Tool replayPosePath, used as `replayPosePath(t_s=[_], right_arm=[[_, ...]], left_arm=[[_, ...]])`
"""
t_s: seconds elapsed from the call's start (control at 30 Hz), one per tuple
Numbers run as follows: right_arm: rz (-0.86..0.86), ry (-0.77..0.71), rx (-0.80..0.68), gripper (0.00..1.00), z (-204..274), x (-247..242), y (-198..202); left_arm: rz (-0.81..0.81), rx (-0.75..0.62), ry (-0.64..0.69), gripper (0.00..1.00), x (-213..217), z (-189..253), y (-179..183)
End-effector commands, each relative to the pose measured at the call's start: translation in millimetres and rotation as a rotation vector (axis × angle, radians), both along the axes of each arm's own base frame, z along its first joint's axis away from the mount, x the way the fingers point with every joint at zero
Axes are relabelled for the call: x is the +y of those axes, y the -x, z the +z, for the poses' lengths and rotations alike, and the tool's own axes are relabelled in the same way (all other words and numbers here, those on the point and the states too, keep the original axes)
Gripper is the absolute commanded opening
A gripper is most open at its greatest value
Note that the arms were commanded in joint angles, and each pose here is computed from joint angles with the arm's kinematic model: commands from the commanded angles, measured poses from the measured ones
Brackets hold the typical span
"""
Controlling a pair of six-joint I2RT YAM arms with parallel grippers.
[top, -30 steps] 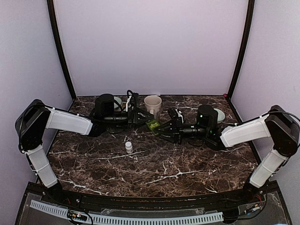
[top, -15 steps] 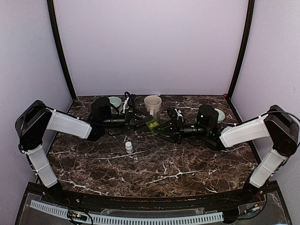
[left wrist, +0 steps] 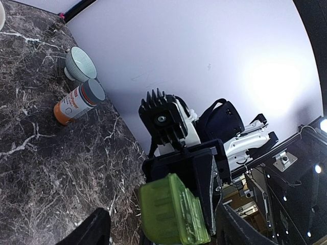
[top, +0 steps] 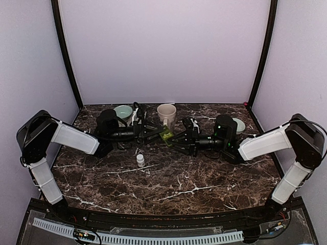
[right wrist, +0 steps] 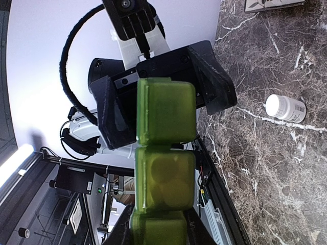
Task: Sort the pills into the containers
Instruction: Pass from the left arm to the right, then pass from the right arm to the left
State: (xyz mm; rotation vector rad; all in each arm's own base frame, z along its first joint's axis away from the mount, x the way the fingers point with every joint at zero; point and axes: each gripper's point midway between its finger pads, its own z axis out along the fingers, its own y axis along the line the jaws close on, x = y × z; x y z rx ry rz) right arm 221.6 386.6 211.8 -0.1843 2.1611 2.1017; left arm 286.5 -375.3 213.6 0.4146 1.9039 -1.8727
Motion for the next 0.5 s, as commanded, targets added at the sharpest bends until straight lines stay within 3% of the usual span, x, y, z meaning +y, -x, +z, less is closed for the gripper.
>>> replayPosePath(t_s=[0.0, 0.47], right_arm=[[-0.019, -0.048, -0.063, 0.13, 17, 4, -9], [-0.026, -0.05, -0.068, 0.13, 19, 5, -12]], left_arm=[[-0.016, -0.053, 0.055, 0.7, 3, 21, 8], [-0.025, -0.066, 0.038, 0.59, -9, 20, 12]])
